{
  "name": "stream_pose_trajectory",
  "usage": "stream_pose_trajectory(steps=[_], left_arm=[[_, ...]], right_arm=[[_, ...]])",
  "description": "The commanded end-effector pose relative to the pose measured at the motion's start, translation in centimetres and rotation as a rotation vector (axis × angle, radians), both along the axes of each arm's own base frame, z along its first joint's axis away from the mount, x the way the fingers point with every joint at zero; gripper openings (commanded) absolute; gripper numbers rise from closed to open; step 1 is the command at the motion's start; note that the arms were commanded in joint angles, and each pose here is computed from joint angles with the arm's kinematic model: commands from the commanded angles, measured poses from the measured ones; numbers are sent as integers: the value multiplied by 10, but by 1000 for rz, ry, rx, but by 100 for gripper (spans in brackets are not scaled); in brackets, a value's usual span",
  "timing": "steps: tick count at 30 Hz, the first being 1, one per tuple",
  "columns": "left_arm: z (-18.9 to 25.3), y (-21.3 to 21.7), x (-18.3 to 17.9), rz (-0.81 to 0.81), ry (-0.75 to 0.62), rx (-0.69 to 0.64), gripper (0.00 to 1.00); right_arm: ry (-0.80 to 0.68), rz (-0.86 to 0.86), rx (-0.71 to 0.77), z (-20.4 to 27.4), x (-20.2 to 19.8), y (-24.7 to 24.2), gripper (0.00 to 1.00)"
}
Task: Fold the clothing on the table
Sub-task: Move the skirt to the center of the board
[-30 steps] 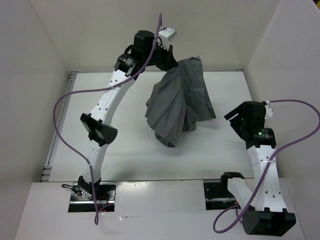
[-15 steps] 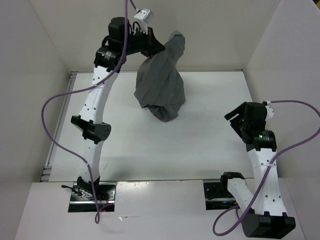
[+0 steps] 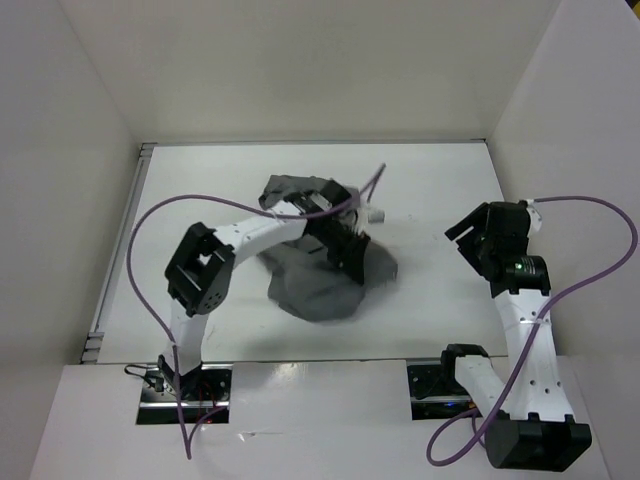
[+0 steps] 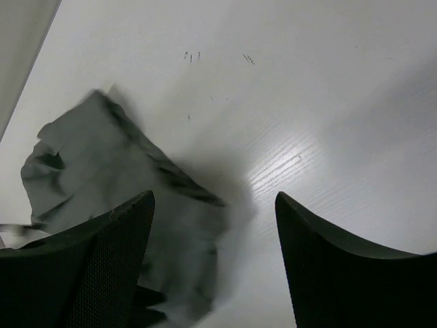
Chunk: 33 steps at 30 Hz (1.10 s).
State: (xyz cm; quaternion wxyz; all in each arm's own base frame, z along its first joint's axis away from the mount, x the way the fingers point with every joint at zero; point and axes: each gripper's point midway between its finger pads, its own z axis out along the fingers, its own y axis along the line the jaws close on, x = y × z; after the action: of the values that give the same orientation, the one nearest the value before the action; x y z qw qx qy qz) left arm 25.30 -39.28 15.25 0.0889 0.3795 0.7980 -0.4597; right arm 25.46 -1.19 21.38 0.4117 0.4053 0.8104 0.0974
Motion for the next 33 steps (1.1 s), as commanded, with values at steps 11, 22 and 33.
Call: stream_pose_trajectory(steps=[11, 22, 33], left_arm=[[1, 44, -9, 160, -5, 118, 60], [-129, 95, 5, 503, 109, 563, 20], [-162, 160, 61, 754, 63, 764, 16]], right_arm=[[37, 117, 17, -12, 22, 13, 67], [6, 176, 15, 3, 38, 19, 49], [23, 238, 38, -3, 41, 30, 49]])
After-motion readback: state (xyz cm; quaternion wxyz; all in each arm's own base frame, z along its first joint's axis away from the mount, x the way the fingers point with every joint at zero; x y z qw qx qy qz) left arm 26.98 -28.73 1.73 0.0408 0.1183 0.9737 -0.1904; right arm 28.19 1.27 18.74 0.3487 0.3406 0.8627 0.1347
